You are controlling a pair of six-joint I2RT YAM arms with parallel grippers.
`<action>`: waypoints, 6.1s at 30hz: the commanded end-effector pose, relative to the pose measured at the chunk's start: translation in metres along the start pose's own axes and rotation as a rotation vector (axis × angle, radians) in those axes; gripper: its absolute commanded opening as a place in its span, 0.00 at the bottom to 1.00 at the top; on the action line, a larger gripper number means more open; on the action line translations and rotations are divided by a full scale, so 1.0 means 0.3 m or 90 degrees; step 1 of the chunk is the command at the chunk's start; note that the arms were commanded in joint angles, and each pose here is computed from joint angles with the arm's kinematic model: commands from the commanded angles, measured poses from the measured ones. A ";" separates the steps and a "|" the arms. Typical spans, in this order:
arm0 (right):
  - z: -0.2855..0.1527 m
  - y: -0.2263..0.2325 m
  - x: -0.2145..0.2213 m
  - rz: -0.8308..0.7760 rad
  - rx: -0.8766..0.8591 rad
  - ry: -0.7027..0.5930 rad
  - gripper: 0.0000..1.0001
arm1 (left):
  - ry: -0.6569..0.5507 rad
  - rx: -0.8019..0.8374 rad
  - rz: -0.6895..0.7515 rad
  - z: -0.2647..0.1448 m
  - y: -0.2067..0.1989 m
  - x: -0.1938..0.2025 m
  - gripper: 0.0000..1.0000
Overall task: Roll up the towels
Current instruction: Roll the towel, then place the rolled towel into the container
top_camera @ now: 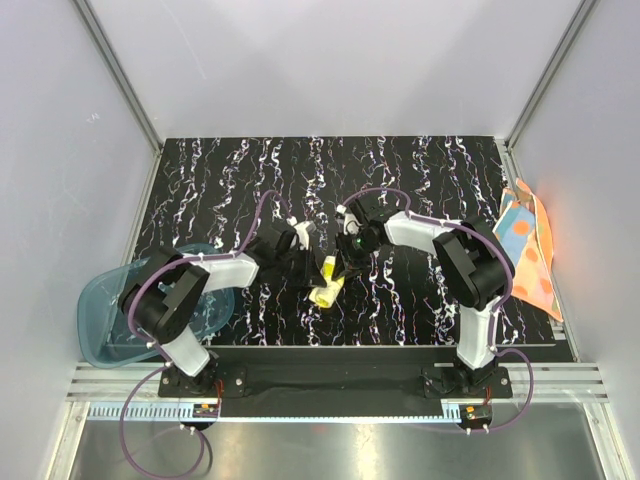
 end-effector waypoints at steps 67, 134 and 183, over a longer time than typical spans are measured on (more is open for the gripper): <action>-0.379 0.005 0.039 0.046 0.054 -0.170 1.00 | -0.129 -0.194 -0.340 -0.594 0.265 -0.069 0.00; -0.061 0.244 -0.107 -0.010 -0.088 -0.090 0.65 | -0.190 -0.185 -0.082 -0.609 0.010 -0.187 0.77; -0.145 0.053 -0.185 0.042 0.143 -0.096 0.54 | -0.229 -0.049 0.062 -0.716 -0.081 -0.125 0.78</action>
Point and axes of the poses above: each gripper's point midway between its finger pads, its own z axis out along the fingers, its own y axis along the line the jaws close on, x = y × z, the point moved 9 cm from there along -z, back along the fingers, and after that the axes turned 3 degrees about -z, right-handed, at the moved point
